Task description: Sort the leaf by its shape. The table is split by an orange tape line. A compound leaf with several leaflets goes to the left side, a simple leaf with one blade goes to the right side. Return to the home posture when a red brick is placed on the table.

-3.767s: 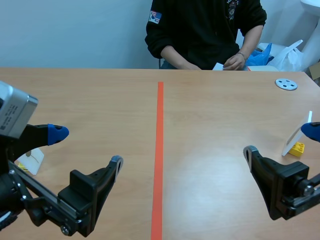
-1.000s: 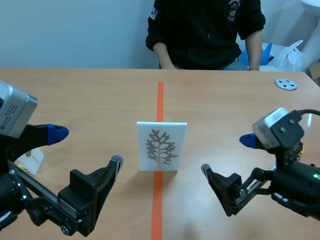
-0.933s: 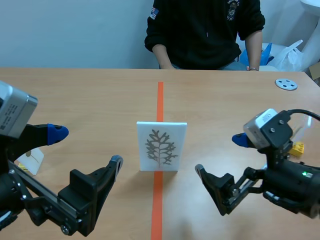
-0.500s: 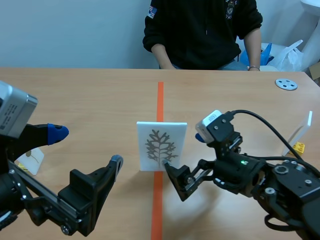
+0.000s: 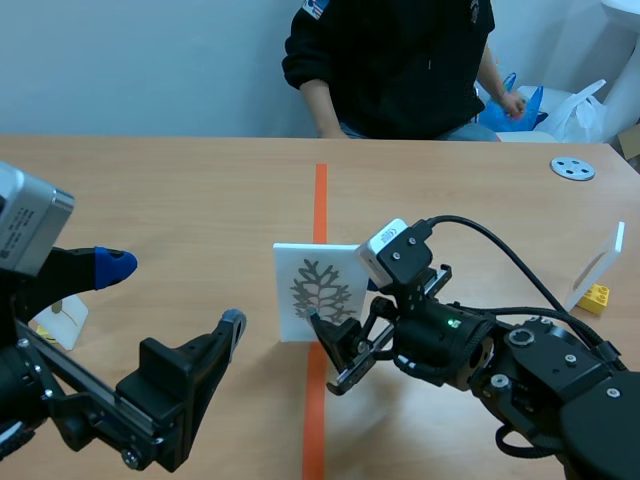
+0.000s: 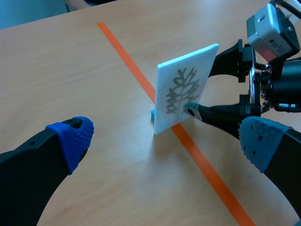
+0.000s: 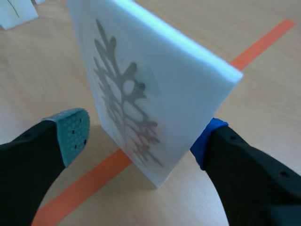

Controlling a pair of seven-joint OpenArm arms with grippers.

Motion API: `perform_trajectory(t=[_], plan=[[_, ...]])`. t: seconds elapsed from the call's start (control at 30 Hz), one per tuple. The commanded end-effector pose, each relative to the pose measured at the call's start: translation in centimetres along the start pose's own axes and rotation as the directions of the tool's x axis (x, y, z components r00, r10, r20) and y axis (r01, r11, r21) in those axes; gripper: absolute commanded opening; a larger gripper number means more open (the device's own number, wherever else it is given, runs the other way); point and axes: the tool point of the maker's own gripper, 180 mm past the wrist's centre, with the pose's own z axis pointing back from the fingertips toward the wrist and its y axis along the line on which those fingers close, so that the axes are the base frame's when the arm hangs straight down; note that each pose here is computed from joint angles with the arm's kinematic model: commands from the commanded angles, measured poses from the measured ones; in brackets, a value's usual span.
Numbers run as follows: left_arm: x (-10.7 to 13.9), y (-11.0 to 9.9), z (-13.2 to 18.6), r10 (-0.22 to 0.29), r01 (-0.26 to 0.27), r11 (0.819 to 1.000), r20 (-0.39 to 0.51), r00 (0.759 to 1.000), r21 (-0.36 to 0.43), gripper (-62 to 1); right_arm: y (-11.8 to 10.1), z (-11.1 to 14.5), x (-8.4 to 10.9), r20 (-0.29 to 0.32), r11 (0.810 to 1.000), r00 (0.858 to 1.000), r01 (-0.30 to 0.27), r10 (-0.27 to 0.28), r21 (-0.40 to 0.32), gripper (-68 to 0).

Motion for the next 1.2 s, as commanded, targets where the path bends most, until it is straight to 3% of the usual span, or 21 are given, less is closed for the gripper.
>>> perform_trajectory(t=[0.0, 0.57, 0.83, 1.03, 1.17], plan=[[0.5, -0.1, 0.1, 0.008, -0.008, 1.000, 0.024, 1.000, 0.000, 1.4, -1.0, 0.0, 1.7, 0.052, 1.000, 0.998, -0.018, 0.019, -0.018, -32.1], [0.5, -0.1, 0.1, 0.008, -0.008, 1.000, 0.024, 1.000, 0.000, 1.4, -1.1, 0.0, 1.7, 0.053, 0.999, 0.998, -0.021, 0.022, -0.026, -65.3], [0.5, -0.1, 0.1, 0.008, -0.008, 1.000, 0.024, 1.000, 0.000, 1.4, -1.8, 0.7, 3.1, 0.099, 0.998, 0.995, -0.025, 0.030, -0.051, -66.0], [0.5, -0.1, 0.1, 0.008, -0.008, 1.000, 0.023, 1.000, 0.000, 1.4, -2.4, 3.7, 5.1, 0.144, 0.997, 0.989, -0.010, 0.021, -0.082, -66.0], [0.5, -0.1, 0.1, 0.008, -0.008, 1.000, 0.023, 1.000, 0.000, 1.4, -3.4, 6.4, 6.5, 0.170, 0.990, 0.985, -0.002, 0.026, -0.138, -66.0]])
